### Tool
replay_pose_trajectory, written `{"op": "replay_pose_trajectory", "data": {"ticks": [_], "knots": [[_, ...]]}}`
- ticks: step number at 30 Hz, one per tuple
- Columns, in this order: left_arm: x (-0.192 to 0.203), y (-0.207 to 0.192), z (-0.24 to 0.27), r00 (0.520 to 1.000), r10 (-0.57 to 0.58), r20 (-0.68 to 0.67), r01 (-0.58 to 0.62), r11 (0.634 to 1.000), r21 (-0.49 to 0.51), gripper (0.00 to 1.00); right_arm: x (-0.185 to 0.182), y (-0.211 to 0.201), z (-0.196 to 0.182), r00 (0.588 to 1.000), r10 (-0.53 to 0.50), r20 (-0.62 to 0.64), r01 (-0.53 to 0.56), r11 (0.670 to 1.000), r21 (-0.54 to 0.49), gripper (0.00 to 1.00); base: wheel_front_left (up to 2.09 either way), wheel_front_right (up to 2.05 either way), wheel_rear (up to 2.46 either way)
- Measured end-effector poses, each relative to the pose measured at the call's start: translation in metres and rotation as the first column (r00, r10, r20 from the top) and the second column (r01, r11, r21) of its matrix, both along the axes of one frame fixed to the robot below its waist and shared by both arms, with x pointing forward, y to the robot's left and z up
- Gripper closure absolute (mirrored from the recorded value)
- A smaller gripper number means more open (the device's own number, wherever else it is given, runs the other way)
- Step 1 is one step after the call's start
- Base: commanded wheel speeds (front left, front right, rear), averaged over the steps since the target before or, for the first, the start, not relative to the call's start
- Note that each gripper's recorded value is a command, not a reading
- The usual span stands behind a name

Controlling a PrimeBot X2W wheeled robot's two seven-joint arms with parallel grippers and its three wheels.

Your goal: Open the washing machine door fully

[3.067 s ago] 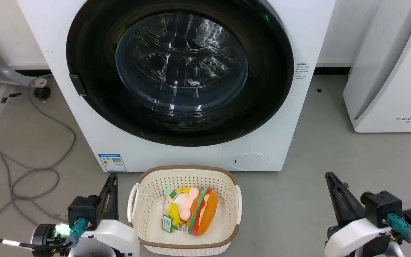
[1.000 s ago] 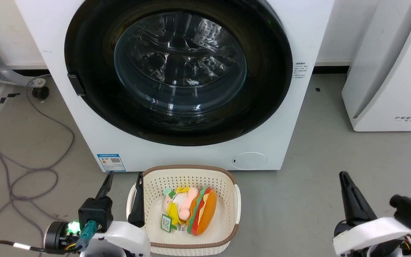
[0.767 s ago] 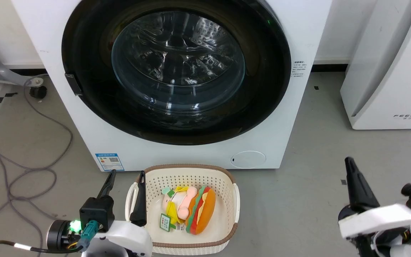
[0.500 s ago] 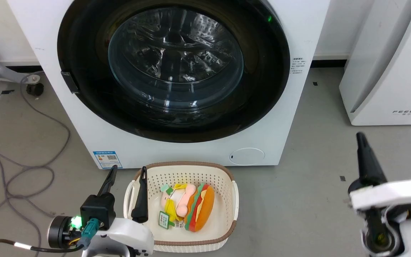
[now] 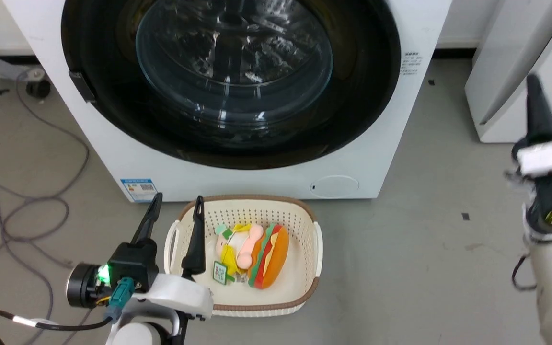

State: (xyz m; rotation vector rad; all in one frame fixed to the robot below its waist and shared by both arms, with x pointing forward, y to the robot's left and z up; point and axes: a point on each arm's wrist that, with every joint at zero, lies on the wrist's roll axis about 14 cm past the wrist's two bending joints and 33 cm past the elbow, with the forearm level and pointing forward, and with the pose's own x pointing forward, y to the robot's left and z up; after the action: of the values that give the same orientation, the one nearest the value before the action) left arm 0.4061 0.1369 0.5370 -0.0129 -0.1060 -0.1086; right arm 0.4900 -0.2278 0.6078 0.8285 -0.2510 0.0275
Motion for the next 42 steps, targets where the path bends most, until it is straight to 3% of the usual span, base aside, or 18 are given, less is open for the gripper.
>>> {"op": "replay_pose_trajectory", "data": {"ticks": [7,15,25,42], "knots": [[0.015,-0.003,0.0,1.0,-0.01,0.014,0.01,1.0,-0.004,0.0,0.045,-0.001,0.02,0.999,0.035,-0.001,-0.035,0.999,-0.011,1.0,0.0,0.0,0.0],[0.029,-0.006,-0.003,1.0,-0.017,0.026,0.017,1.0,-0.008,0.0,0.094,0.033,0.026,0.978,0.176,-0.11,-0.185,0.979,-0.083,1.0,0.0,0.0,0.0],[0.045,-0.011,-0.011,0.999,-0.034,0.028,0.034,0.999,-0.013,0.0,0.132,0.085,0.02,0.878,0.362,-0.315,-0.421,0.895,-0.146,1.0,0.0,0.0,0.0],[0.068,-0.019,-0.027,0.998,-0.056,0.028,0.057,0.998,-0.026,0.0,0.175,0.126,0.008,0.768,0.452,-0.454,-0.558,0.82,-0.126,1.0,0.0,0.0,0.0]]}}
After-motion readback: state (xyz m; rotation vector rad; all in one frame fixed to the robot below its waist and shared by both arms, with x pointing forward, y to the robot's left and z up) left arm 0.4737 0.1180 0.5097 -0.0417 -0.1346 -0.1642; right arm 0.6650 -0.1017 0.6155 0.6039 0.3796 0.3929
